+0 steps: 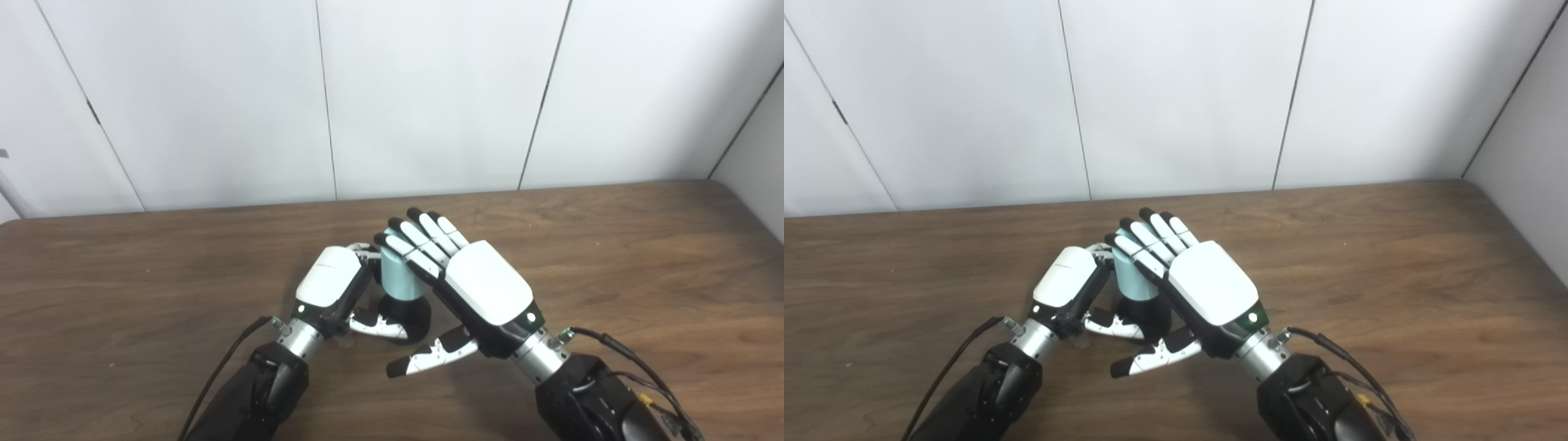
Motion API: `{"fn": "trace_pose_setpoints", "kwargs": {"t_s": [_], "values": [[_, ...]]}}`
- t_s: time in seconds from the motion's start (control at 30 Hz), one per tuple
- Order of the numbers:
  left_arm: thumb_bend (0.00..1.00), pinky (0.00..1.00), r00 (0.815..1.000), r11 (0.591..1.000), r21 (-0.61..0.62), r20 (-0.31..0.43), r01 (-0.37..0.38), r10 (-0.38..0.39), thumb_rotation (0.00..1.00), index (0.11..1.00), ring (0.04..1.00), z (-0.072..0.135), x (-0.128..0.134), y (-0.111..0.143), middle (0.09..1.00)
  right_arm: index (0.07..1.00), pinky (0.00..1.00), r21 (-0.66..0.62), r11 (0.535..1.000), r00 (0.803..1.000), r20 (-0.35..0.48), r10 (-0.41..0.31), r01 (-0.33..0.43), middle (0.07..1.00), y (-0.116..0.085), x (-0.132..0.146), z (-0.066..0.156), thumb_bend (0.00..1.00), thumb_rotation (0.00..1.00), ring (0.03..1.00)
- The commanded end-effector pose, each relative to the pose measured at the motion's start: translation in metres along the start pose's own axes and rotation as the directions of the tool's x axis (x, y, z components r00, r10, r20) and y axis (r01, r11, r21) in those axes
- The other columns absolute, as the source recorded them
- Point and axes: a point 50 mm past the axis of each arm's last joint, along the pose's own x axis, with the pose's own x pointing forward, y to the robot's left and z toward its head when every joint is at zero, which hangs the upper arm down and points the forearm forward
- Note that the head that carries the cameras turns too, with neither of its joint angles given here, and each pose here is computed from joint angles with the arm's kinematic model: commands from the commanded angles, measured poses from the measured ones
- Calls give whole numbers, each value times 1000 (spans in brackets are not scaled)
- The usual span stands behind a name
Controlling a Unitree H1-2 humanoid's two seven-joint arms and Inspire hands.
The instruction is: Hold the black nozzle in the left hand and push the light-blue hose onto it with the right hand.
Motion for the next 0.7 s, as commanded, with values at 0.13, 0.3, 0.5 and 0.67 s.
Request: {"fn": "trace_pose_setpoints", "kwargs": {"t_s": [0.13,0.3,0.5,0.67], "values": [[502,774,928,944,-178,-207,276,-311,0,483,513,3,-122,-110,450,891,1000,-4,969,968,-20,248,-248,944,37,-28,-6,947,788,1000],[502,776,926,944,-175,-210,280,-313,0,482,514,3,-122,-110,450,867,1000,-2,969,969,-13,246,-246,923,38,-28,-6,946,792,1000],[502,777,927,944,-179,-209,277,-312,0,479,513,2,-122,-111,452,845,1000,6,968,968,-14,251,-251,899,39,-28,-7,954,784,1000],[502,771,929,945,-178,-208,273,-307,0,478,513,3,-122,-111,453,843,1000,8,966,966,-15,258,-258,897,40,-29,-8,955,785,1000]]}}
